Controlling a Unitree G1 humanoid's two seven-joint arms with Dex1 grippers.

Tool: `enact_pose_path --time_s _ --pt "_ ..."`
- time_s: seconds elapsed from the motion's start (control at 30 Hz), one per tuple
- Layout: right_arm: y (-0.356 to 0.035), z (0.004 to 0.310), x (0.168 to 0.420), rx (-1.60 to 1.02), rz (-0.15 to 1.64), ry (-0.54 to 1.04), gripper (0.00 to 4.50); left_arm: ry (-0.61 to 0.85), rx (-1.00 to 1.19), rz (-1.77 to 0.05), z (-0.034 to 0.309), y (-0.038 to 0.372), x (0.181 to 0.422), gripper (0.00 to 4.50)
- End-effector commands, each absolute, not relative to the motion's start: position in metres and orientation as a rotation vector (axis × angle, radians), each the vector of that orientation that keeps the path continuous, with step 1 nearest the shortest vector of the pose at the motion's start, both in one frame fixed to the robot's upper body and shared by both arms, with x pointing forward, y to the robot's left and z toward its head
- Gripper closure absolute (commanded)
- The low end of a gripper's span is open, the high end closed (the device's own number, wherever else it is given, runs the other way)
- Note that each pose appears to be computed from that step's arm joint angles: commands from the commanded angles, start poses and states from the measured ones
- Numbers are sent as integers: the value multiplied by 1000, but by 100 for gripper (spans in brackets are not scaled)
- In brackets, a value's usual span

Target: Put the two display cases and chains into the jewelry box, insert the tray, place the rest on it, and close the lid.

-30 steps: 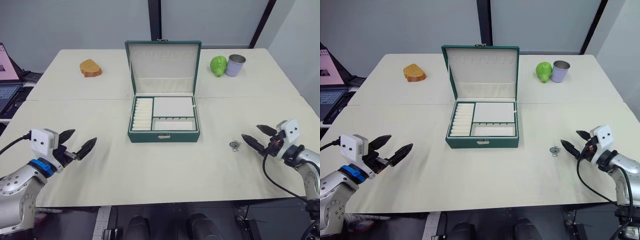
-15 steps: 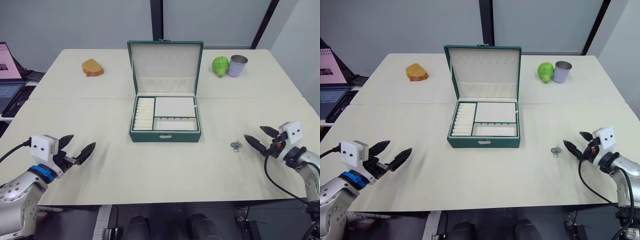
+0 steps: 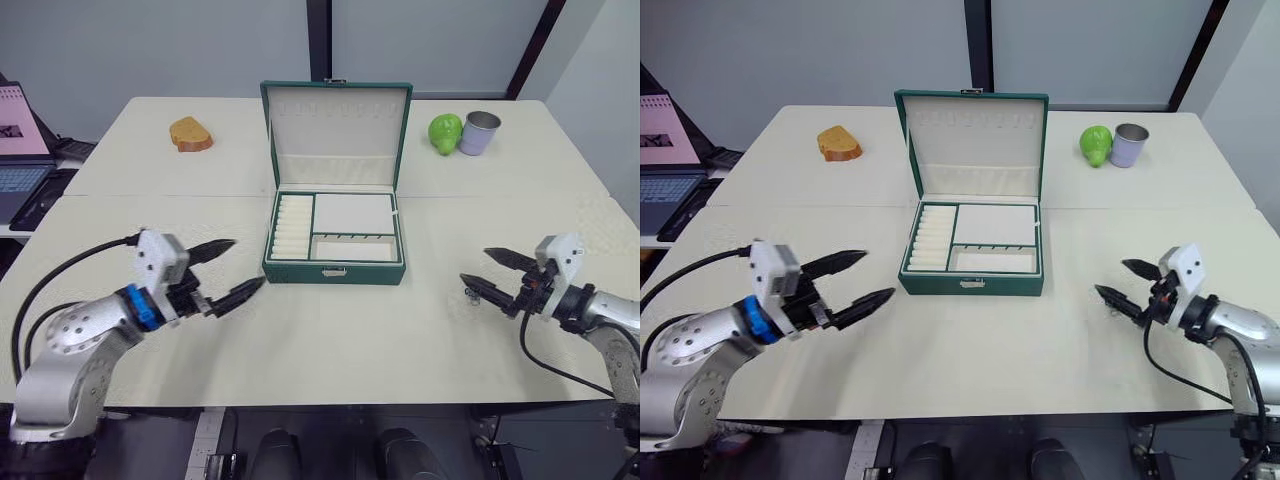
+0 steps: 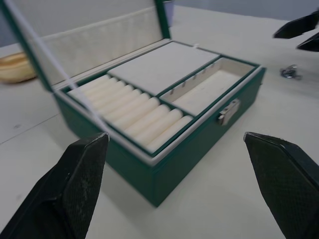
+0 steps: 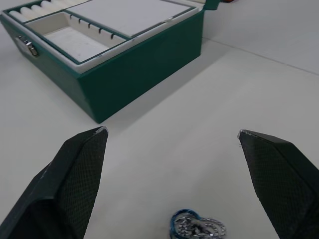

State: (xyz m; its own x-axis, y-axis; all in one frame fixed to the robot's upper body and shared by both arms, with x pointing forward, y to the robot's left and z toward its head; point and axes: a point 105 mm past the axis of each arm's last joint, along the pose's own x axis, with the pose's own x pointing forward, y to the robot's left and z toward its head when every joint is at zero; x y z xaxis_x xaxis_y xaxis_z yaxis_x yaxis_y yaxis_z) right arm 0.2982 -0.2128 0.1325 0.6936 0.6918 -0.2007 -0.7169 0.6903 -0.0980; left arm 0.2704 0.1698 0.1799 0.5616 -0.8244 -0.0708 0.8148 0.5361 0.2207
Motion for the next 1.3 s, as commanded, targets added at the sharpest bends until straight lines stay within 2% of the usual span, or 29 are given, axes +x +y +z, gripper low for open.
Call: enact_pose_path --time_s 0.03,0.33,0.7,0.8,0.93,1.0,1.3 --pt "-210 130 297 -240 788 163 5 -83 267 -1161 187 134 256 0" --pt "-237 108 302 -316 693 220 5 -165 257 -1365 185 88 242 0" --pt "-246 78 296 -273 674 316 5 -203 242 -1346 184 81 245 0" --pt "-248 72 296 -269 669 334 63 -213 244 -1339 186 79 248 0" --pt "-249 67 297 -263 665 340 196 -224 246 -1331 189 78 252 0" --pt "-250 66 297 -253 659 336 239 -224 243 -1332 189 78 252 0" --pt "-250 68 299 -256 660 317 384 -228 225 -1341 189 73 254 0"
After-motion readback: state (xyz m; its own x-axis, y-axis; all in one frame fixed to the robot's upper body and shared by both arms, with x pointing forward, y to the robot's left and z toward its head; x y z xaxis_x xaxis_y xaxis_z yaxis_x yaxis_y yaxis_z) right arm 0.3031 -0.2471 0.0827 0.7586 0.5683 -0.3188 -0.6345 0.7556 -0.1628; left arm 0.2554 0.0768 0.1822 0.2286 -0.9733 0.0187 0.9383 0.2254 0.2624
